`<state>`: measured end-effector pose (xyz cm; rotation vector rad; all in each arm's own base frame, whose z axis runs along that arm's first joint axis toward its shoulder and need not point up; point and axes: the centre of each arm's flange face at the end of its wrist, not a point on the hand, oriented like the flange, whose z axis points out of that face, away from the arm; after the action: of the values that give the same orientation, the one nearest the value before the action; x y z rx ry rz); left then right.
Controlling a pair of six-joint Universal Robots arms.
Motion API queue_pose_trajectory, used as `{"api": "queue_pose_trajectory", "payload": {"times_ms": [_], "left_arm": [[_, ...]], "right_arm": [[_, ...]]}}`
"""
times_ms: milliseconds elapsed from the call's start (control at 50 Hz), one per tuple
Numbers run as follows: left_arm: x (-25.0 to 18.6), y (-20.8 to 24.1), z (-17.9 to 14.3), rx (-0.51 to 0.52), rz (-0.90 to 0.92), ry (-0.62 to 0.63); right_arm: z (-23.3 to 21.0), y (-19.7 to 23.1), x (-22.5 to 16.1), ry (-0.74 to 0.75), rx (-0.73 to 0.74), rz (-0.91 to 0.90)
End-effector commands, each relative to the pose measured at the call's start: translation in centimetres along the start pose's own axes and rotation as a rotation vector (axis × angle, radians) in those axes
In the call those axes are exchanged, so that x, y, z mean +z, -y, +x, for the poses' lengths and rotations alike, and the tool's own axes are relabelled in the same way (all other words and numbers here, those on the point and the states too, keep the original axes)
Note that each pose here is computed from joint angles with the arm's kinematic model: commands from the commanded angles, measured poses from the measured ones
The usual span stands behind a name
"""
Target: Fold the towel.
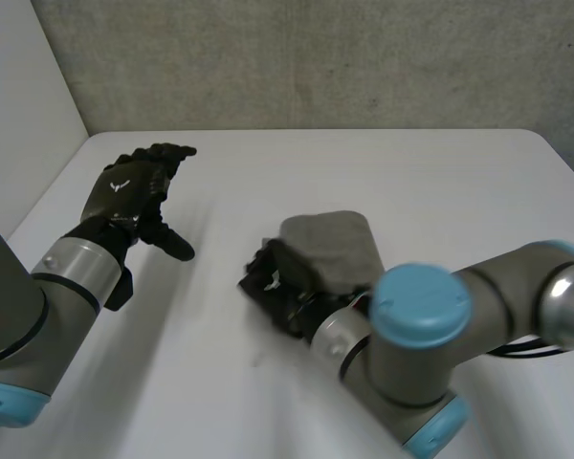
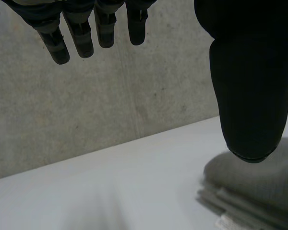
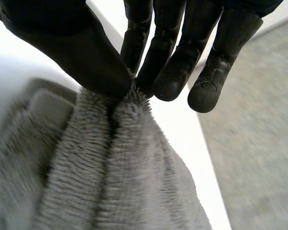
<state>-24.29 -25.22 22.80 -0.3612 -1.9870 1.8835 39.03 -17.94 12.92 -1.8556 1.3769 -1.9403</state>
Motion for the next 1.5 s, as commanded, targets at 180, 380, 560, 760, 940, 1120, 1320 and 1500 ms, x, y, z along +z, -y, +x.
{"api": "queue_pose_trajectory", "payload": {"times_ms": [180, 380, 560, 760, 940, 1120, 1320, 1500], "left_arm": [[1.7, 1.3, 3.1, 0.000, -0.037, -0.077], [3.9, -2.7, 8.4, -0.012, -0.184, -0.082], [5.8, -6.5, 10.9, -0.075, -0.290, -0.087], [7.1, -9.8, 11.4, -0.083, -0.360, -0.083], [5.3, -11.5, 10.2, -0.049, -0.458, -0.053], [4.7, -11.2, 9.7, -0.052, -0.465, -0.040], [5.0, -10.0, 9.7, -0.051, -0.428, -0.021], [4.3, -1.2, 9.4, -0.091, -0.230, -0.018]], "right_arm": [[7.5, -0.4, -2.6, -0.293, 0.323, -0.115], [12.8, -4.9, -5.3, -0.393, 0.750, -0.269], [12.1, -8.3, -3.9, -0.275, 0.879, -0.405], [12.5, -10.0, -2.6, -0.266, 0.883, -0.417], [12.2, -10.7, -1.0, -0.210, 0.876, -0.384], [10.8, -12.2, 0.1, -0.151, 0.789, -0.404], [12.1, -10.7, 0.0, -0.170, 0.766, -0.366], [19.8, -3.6, -3.5, -0.352, 0.710, -0.179]]}}
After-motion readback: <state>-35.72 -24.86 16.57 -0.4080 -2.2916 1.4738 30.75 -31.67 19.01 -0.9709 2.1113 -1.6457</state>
